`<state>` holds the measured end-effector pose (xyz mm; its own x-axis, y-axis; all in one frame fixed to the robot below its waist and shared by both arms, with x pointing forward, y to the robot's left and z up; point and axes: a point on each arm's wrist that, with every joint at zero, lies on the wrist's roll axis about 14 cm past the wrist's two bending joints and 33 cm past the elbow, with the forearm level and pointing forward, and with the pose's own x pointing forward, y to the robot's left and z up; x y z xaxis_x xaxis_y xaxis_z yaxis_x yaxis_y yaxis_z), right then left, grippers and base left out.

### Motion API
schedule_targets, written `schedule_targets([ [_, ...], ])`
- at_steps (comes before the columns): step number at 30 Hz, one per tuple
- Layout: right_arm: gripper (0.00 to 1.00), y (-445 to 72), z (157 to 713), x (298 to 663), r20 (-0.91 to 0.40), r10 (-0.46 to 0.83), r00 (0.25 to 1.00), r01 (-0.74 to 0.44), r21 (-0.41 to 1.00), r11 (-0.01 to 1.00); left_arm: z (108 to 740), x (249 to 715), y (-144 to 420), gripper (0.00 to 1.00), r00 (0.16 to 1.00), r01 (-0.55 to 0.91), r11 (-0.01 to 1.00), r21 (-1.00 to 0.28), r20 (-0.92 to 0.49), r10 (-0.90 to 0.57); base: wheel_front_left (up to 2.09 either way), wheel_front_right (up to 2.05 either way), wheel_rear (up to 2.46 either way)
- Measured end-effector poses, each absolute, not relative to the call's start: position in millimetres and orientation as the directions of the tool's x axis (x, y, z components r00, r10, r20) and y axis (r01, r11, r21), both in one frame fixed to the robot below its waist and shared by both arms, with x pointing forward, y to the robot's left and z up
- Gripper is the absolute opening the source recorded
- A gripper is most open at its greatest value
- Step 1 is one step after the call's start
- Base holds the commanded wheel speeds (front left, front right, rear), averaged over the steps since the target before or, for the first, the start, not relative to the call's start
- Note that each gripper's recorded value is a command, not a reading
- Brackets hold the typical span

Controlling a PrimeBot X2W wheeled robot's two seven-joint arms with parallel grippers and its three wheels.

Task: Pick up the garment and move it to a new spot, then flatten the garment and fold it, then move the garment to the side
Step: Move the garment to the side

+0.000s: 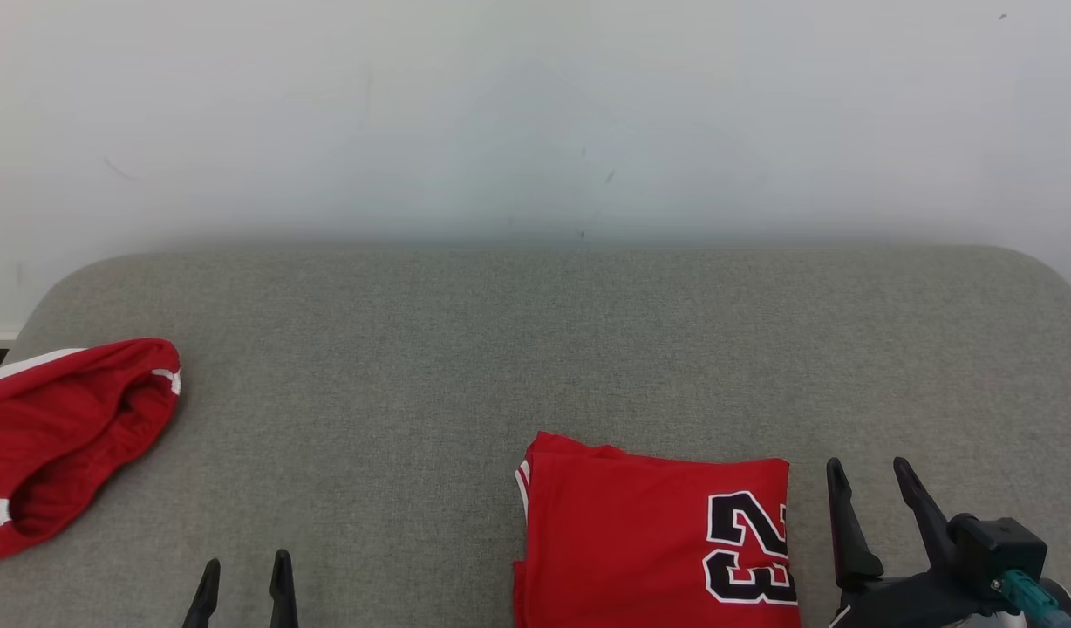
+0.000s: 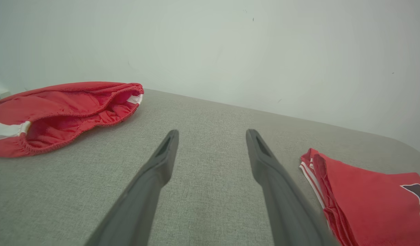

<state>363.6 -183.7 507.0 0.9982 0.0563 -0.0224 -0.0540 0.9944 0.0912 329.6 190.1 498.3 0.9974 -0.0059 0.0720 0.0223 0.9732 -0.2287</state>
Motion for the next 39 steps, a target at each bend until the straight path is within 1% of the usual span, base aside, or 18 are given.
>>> schedule_targets([
  [7, 1.00, -175.7, 509.7, 365.4, -0.027, 0.081, 0.996, -0.078, 0.090, 0.993, 501.2, 331.4, 187.1, 1.00, 0.997, 0.035, 0.973, -0.229, 0.081, -0.017, 0.00, 0.00, 0.00],
  [9, 1.00, -171.8, 505.5, 365.7, -0.064, 0.095, 0.993, -0.089, 0.089, 0.992, 498.6, 331.2, 187.1, 1.00, 0.997, 0.037, 0.974, -0.225, 0.073, -0.021, 0.00, 0.00, 0.00],
  [11, 1.00, -167.7, 494.3, 365.5, -0.150, 0.112, 0.982, -0.099, 0.087, 0.991, 497.1, 332.2, 187.4, 1.00, 0.997, 0.038, 0.974, -0.221, 0.067, -0.024, 0.00, 0.00, 0.00],
  [13, 1.00, -167.6, 477.6, 362.6, -0.275, 0.119, 0.954, -0.100, 0.083, 0.992, 497.2, 335.1, 185.5, 1.00, 0.997, 0.048, 0.975, -0.218, 0.067, -0.035, 0.00, 0.00, 0.00],
  [15, 1.00, -173.6, 459.3, 355.6, -0.412, 0.107, 0.905, -0.078, 0.085, 0.993, 489.4, 335.7, 182.1, 1.00, 0.998, 0.055, 0.973, -0.223, 0.036, -0.048, 0.00, 0.00, 0.00],
  [17, 1.00, -178.4, 452.6, 350.9, -0.495, 0.097, 0.864, -0.064, 0.083, 0.995, 487.3, 339.1, 178.6, 1.00, 0.998, 0.068, 0.972, -0.226, 0.014, -0.066, 0.00, 0.00, 0.00],
  [21, 1.00, -180.1, 459.3, 353.9, -0.549, 0.095, 0.830, -0.061, 0.080, 0.995, 487.7, 345.2, 175.9, 1.00, 0.996, 0.082, 0.972, -0.220, -0.006, -0.085, 0.00, 0.00, 0.00],
  [27, 1.00, -180.6, 437.2, 346.1, -0.675, 0.084, 0.733, -0.062, 0.057, 0.996, 484.3, 350.7, 176.9, 1.00, 0.996, 0.074, 0.973, -0.217, -0.034, -0.084, 0.00, 0.00, 0.00],
  [34, 1.00, -171.6, 415.9, 352.0, -0.739, 0.108, 0.665, -0.081, 0.072, 0.994, 481.5, 359.6, 182.2, 1.00, 0.997, 0.053, 0.976, -0.212, -0.042, -0.064, 0.00, 0.00, 0.00],
  [39, 1.00, -161.8, 398.8, 355.2, -0.775, 0.143, 0.615, -0.094, 0.108, 0.990, 477.4, 360.8, 186.3, 1.00, 0.998, 0.038, 0.976, -0.212, -0.049, -0.050, 0.00, 0.00, 0.00],
])
